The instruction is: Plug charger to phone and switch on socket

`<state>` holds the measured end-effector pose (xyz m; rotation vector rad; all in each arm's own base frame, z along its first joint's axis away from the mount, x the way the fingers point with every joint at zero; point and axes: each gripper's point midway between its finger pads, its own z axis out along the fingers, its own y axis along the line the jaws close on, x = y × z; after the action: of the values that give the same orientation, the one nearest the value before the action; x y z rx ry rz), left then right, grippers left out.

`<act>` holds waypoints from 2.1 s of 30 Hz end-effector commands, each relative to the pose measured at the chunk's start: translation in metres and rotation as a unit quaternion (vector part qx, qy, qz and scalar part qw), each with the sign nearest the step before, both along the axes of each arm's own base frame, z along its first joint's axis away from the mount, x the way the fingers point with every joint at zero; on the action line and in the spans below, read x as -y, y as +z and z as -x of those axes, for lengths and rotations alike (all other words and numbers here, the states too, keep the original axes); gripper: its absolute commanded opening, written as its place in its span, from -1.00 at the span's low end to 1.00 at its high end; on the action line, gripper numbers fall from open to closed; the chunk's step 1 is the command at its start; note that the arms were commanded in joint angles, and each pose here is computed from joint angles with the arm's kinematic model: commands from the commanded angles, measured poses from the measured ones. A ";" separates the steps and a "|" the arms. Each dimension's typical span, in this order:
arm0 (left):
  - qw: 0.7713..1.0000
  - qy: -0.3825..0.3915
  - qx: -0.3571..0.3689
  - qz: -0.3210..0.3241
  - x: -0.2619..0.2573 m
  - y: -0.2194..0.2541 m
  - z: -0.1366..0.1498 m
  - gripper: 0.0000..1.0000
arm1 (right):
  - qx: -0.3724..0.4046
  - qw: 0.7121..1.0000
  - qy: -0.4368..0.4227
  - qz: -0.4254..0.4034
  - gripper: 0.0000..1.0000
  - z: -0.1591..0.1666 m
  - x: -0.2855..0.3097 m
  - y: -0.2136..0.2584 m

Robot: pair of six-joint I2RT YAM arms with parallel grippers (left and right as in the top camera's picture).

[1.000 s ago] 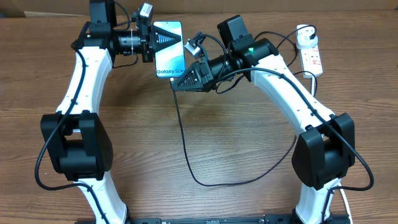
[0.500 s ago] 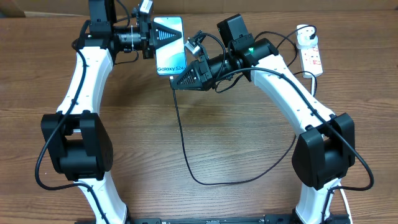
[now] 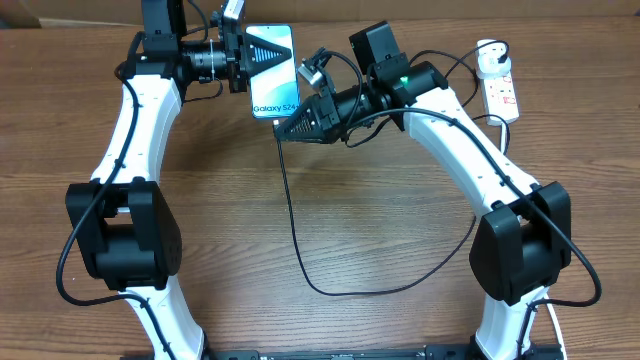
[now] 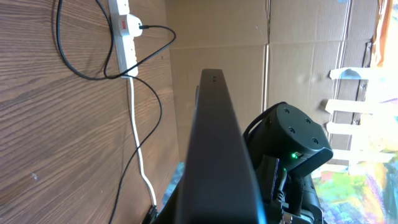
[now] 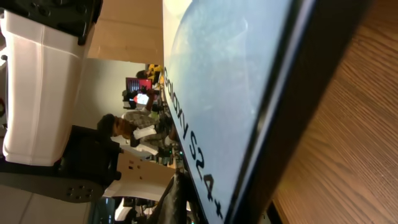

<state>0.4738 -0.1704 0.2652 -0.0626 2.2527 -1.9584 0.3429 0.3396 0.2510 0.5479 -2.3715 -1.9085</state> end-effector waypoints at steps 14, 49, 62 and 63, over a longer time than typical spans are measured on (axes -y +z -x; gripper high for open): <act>0.998 -0.050 -0.009 0.033 0.016 0.014 0.020 -0.92 | 0.029 0.999 -0.028 -0.006 -0.92 -0.017 0.010 0.015; 0.998 -0.047 -0.007 0.035 0.016 0.019 0.015 -0.92 | 0.029 0.999 -0.024 -0.006 -0.92 -0.015 0.007 0.015; 0.998 -0.047 -0.011 0.036 0.016 0.019 0.015 -0.91 | 0.032 0.999 -0.022 -0.004 -0.92 -0.013 0.003 0.014; 0.998 -0.047 -0.011 0.036 0.016 0.019 0.015 -0.92 | 0.032 0.999 -0.022 -0.004 -0.92 -0.013 0.003 0.014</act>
<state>0.4790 -0.1688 0.2710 -0.0788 2.2374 -1.9666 0.3519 0.3357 0.2566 0.5385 -2.3687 -1.9468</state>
